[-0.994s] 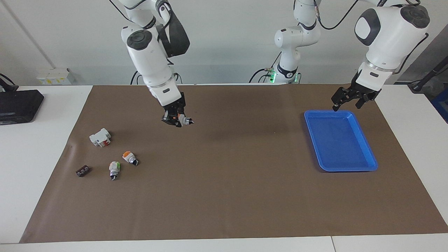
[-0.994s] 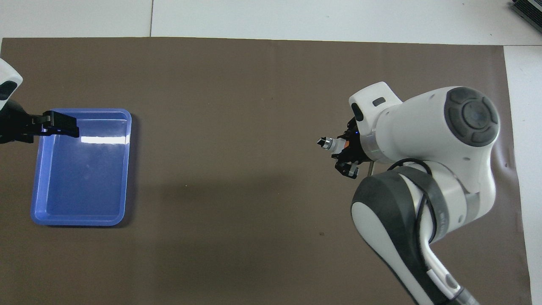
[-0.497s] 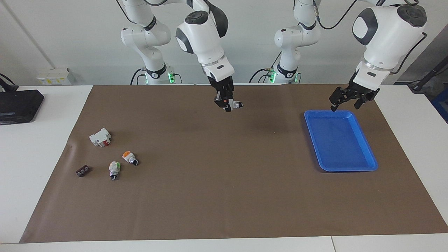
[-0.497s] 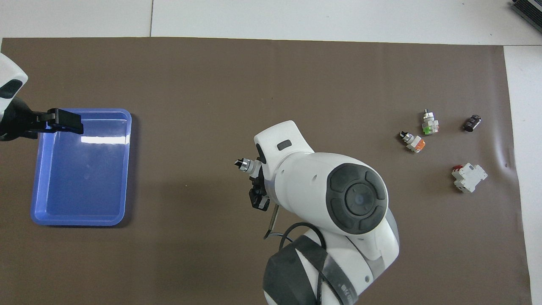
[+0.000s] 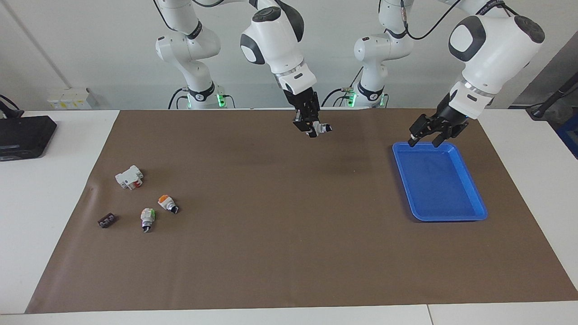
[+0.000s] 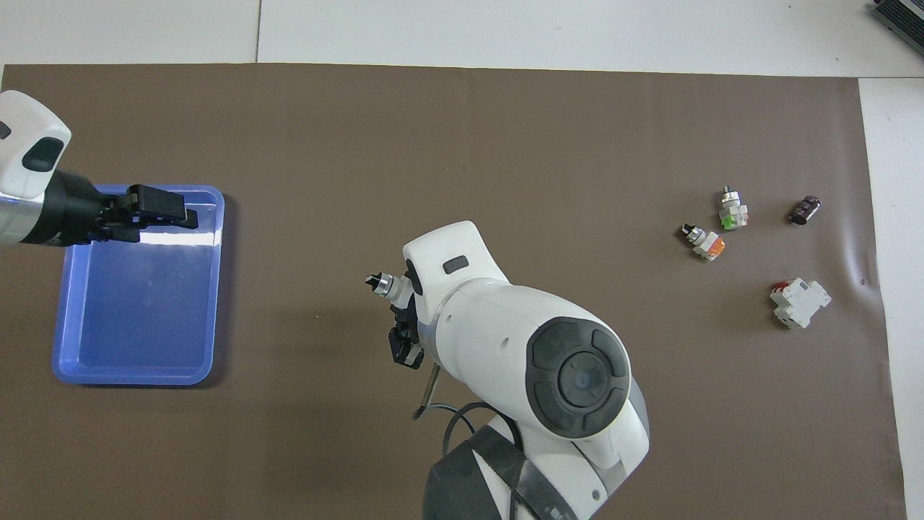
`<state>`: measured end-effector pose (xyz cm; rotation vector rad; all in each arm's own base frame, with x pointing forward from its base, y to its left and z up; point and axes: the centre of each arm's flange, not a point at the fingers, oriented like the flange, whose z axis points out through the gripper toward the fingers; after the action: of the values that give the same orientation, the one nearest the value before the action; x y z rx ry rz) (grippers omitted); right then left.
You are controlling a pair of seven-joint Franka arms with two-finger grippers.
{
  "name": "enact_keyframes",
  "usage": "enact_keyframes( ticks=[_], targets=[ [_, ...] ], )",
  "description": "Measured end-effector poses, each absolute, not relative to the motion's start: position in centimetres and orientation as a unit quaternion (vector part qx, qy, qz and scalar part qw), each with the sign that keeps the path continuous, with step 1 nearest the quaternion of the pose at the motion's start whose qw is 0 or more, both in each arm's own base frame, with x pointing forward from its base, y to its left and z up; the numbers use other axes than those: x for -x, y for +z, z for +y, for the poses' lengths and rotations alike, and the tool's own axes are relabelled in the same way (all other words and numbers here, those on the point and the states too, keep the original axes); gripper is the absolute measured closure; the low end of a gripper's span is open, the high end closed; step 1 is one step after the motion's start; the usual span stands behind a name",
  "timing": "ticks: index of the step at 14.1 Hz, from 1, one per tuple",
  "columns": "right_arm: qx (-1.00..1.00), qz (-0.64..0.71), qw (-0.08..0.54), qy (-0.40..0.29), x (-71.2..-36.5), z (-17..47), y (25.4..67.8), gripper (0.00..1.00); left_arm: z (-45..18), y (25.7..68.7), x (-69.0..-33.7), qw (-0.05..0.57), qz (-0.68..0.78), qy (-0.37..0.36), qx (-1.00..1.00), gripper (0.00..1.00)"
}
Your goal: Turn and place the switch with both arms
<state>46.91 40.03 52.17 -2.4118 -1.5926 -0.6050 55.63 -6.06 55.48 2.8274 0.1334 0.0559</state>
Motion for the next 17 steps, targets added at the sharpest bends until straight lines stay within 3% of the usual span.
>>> enact_keyframes(
  ticks=[3,6,8,17],
  targets=[
    [0.813,-0.537,0.095,-0.202,-47.0,40.1,51.9,0.59,-8.9,55.3,-55.1,0.225,0.052,0.009,-0.973,0.42],
    [0.811,-0.542,0.097,-0.2,-46.6,40.6,51.7,0.59,-11.9,55.3,-54.6,0.291,0.054,-0.008,-0.955,0.48],
    [0.811,-0.542,0.097,-0.2,-46.5,40.7,51.7,0.59,-13.7,54.6,-54.2,0.322,0.057,-0.024,-0.945,0.61],
    [0.811,-0.542,0.097,-0.2,-46.5,40.7,51.7,0.59,-16.8,53.2,-53.6,0.373,0.136,-0.103,-0.912,0.72]
  ],
)
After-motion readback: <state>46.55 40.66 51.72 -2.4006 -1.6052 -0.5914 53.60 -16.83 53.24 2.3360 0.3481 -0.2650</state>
